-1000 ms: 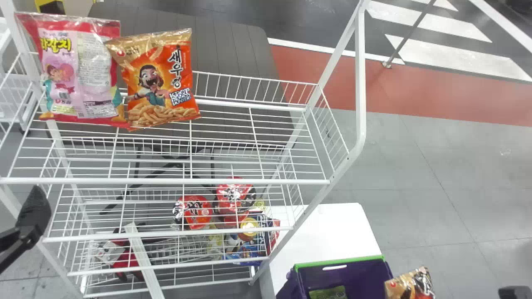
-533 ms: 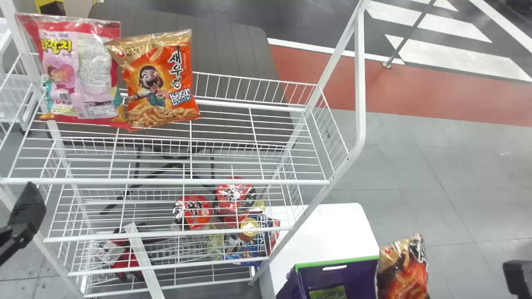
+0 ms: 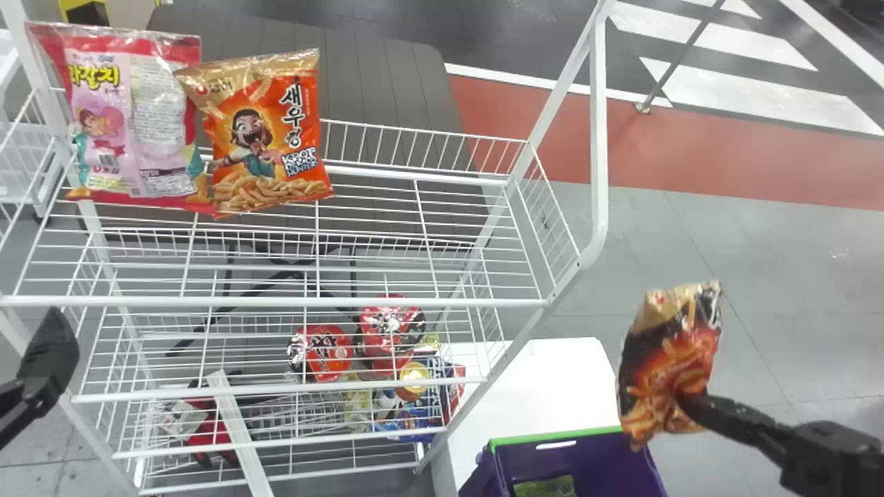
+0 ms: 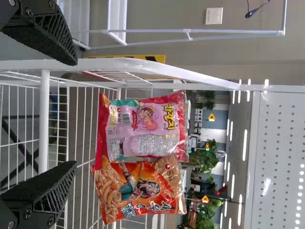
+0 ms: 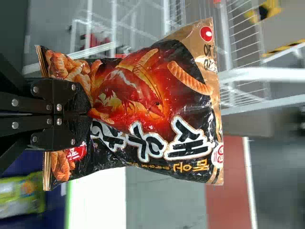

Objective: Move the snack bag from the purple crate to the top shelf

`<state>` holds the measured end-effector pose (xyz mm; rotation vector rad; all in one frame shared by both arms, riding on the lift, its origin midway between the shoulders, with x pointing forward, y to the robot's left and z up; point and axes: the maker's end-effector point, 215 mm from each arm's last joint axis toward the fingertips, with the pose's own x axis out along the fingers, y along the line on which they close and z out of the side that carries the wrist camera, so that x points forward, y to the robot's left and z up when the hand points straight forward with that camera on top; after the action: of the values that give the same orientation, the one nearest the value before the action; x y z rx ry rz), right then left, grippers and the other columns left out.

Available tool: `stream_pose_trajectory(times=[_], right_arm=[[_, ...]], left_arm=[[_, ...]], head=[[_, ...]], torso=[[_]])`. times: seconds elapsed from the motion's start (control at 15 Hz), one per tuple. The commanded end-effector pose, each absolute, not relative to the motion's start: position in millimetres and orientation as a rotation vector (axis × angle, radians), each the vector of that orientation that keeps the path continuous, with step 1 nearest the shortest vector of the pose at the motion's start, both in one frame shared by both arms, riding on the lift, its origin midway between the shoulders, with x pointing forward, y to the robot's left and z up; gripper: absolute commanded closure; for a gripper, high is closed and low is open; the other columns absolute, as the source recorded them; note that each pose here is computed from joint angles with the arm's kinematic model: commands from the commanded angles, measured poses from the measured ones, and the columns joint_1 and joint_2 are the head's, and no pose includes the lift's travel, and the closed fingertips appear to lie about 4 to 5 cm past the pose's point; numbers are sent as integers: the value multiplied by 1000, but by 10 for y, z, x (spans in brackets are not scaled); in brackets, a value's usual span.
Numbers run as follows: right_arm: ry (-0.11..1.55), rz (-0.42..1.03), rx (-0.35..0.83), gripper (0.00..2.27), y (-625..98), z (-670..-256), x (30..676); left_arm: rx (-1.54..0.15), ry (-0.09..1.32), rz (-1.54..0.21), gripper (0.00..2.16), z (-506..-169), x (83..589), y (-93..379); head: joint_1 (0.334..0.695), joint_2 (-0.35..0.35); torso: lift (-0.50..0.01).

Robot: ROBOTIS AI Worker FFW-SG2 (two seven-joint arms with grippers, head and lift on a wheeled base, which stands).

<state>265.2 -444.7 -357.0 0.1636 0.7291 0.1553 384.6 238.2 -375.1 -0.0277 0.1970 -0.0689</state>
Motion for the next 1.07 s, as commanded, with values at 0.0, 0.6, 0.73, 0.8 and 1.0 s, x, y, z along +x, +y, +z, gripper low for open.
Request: stream_pose_trajectory(times=[0.0,0.6,0.73,0.8,1.0], right_arm=[[681,191,207,1477,-4120,-3273,2780],[602,387,327,1474,-2789,-2760,3403],[607,374,285,1474,-2659,-2783,3559],[618,356,268,1474,-2632,-2830,3606],[635,361,236,1474,-2465,-2924,3835]], left_arm=[[-26,199,-71,66,-3759,3844,2372],[-21,209,-89,66,-3810,3831,2315],[-21,215,-89,66,-3843,3824,2321],[-19,216,-91,66,-3853,3826,2322],[-19,218,-95,66,-3873,3829,2319]], head=[[695,-350],[695,-142],[695,-102],[695,-87],[695,-53]], torso=[[9],[9],[9],[9],[9]])
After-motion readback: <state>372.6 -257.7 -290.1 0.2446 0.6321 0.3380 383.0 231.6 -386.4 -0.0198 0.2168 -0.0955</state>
